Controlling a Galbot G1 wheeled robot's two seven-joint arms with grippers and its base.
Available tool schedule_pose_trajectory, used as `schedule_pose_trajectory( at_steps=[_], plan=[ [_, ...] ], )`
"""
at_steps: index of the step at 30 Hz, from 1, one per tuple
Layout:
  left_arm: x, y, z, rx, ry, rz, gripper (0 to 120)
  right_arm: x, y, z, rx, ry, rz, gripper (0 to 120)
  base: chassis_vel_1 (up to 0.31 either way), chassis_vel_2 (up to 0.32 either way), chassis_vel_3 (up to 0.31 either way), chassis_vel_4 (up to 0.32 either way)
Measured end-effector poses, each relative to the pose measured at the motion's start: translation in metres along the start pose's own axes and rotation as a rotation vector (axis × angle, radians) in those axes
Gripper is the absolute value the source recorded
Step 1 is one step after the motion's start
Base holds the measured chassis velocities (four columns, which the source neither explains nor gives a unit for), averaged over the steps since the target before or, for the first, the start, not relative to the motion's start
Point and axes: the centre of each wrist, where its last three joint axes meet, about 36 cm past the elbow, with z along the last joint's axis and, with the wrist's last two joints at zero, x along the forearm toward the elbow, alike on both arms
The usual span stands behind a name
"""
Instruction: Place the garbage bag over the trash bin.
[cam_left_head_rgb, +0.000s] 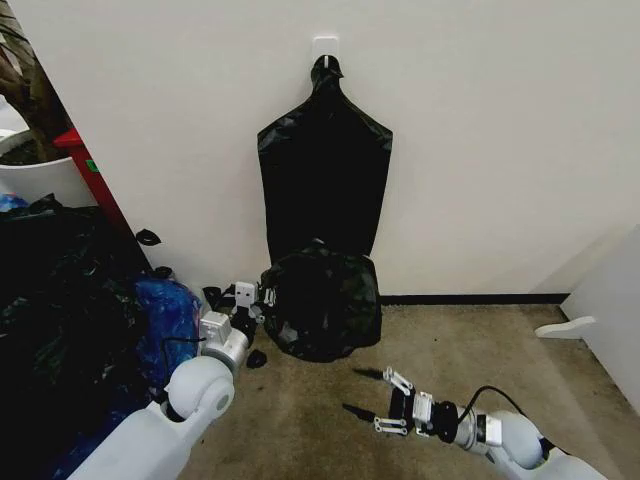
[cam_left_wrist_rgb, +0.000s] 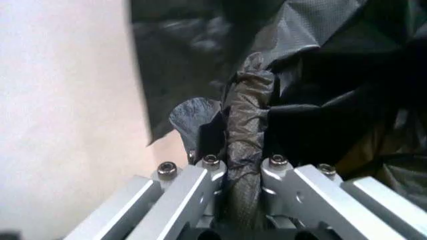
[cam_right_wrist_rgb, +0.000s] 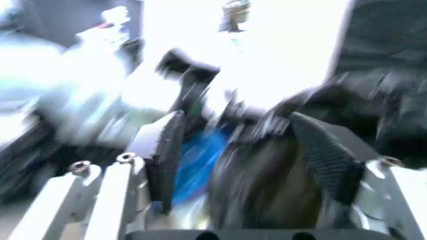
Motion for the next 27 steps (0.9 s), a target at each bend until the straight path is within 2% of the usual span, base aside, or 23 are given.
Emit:
schedule_pose_trajectory(
  at_steps=[2, 4, 5, 9, 11, 12, 14, 16, 20, 27],
  plan=[
    [0.003, -0.009, 0.008, -0.038, -0.037, 0.039, 3, -0.029, 0.029, -0.025, -0.069, 0.051, 0.16, 49, 0.0, 0.0, 0.0, 0.0],
    [0.008, -0.02, 0.011, -0.051, -0.067, 0.081, 3, -0.057, 0.057, -0.048, -0.152, 0.159, 0.354, 41, 0.0, 0.0, 0.0, 0.0],
    [0.008, -0.02, 0.011, -0.051, -0.067, 0.081, 3, -0.057, 0.057, -0.048, -0.152, 0.159, 0.354, 41, 0.0, 0.0, 0.0, 0.0],
    [0.009, -0.032, 0.016, -0.08, -0.129, 0.153, 3, -0.087, 0.076, -0.072, -0.259, 0.317, 0.607, 25, 0.0, 0.0, 0.0, 0.0],
    [0.011, -0.034, 0.018, -0.095, -0.141, 0.171, 3, -0.099, 0.074, -0.075, -0.259, 0.365, 0.673, 19, 0.0, 0.0, 0.0, 0.0],
    [0.014, -0.035, 0.021, -0.1, -0.143, 0.176, 3, -0.108, 0.07, -0.074, -0.24, 0.402, 0.719, 11, 0.0, 0.0, 0.0, 0.0],
    [0.015, -0.035, 0.021, -0.101, -0.143, 0.178, 3, -0.11, 0.069, -0.073, -0.233, 0.414, 0.734, 10, 0.0, 0.0, 0.0, 0.0],
    [0.021, -0.038, 0.023, -0.103, -0.138, 0.183, 3, -0.124, 0.06, -0.065, -0.186, 0.485, 0.83, 0, 0.0, 0.0, 0.0, 0.0],
    [0.026, -0.039, 0.025, -0.118, -0.132, 0.188, 3, -0.139, 0.048, -0.054, -0.133, 0.557, 0.938, 0, 0.0, 0.0, 0.0, 0.0],
    [0.03, -0.043, 0.031, -0.114, -0.118, 0.193, 3, -0.17, 0.03, -0.032, -0.097, 0.621, 1.012, 0, 0.0, 0.0, 0.0, 0.0]
  ],
)
